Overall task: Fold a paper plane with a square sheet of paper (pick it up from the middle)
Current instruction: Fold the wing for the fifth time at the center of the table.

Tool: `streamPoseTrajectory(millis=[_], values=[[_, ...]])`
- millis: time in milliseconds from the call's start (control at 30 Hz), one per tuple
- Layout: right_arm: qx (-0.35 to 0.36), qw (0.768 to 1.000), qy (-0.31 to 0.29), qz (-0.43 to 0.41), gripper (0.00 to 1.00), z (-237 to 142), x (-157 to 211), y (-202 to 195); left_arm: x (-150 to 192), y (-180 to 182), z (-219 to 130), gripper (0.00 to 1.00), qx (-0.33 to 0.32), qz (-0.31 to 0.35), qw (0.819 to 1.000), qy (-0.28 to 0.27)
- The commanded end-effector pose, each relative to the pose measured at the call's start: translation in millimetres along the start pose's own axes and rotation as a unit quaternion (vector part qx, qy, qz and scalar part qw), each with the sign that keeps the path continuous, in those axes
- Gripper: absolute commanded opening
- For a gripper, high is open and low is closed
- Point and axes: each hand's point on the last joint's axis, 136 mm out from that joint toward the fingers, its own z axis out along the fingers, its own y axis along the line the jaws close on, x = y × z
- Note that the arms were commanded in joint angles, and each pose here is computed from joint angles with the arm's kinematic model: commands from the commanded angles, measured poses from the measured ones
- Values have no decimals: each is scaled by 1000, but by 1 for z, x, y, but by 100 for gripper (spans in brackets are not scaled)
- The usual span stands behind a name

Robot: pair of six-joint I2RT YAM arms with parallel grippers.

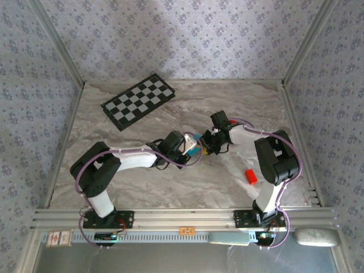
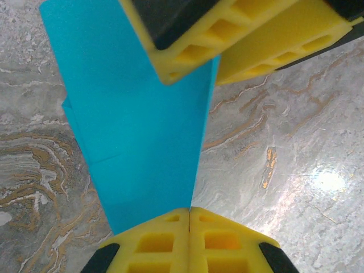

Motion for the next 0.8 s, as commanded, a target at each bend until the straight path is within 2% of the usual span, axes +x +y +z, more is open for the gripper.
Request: streamPoseTrajectory(millis=[0, 167, 333, 500, 767], values=[[-1, 1000, 6, 8, 24, -7, 7, 0, -16, -4, -10, 2, -6, 20, 1000, -19], [-10, 1000, 6, 13, 13, -8, 7, 2, -15, -3, -10, 9, -15, 30, 999, -19], [-13, 1000, 4, 13, 13, -10, 7, 4, -10, -3, -7, 20, -26, 38, 999, -12], [-14, 1000, 7, 12, 16, -10, 8, 5, -7, -2, -5, 26, -36, 45, 998, -6], [-19, 1000, 4, 12, 7, -10, 7, 6, -3, 2, -4, 35, -61, 59, 996, -1]])
